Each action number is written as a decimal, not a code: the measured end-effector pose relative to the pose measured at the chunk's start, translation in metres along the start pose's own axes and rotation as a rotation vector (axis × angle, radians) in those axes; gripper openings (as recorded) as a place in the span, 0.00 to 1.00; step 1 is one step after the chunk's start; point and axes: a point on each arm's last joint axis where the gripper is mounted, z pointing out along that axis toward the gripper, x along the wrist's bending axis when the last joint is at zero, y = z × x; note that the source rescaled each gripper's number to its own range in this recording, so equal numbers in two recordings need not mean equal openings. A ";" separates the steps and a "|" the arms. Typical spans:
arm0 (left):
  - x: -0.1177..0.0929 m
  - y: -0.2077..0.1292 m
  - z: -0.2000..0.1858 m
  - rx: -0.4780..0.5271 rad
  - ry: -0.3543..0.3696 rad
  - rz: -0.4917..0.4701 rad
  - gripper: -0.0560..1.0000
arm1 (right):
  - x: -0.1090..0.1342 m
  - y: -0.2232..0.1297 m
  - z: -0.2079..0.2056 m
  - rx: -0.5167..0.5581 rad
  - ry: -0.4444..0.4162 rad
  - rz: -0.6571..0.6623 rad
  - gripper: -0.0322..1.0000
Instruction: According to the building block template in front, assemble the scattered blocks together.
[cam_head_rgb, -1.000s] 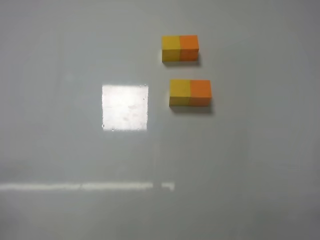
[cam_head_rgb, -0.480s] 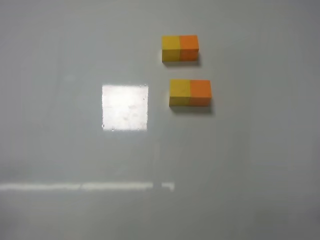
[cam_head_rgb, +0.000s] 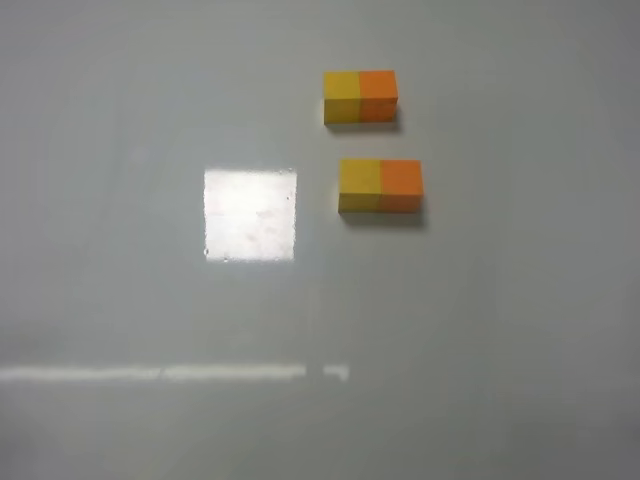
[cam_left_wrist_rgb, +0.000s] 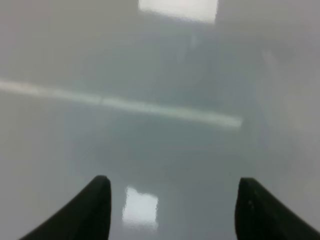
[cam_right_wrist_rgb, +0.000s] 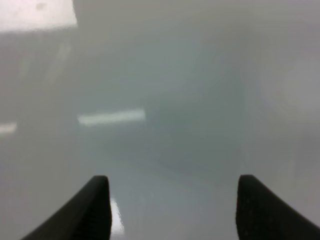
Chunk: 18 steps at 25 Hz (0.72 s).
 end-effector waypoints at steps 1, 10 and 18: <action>0.000 0.000 0.000 0.000 0.000 0.000 0.39 | 0.000 0.000 0.000 0.000 0.000 0.000 0.45; 0.000 0.000 0.000 0.000 0.000 0.000 0.39 | 0.000 0.000 0.000 0.000 0.000 0.000 0.45; 0.000 0.000 0.000 0.000 0.000 0.000 0.39 | 0.000 0.000 0.000 0.000 0.000 0.000 0.43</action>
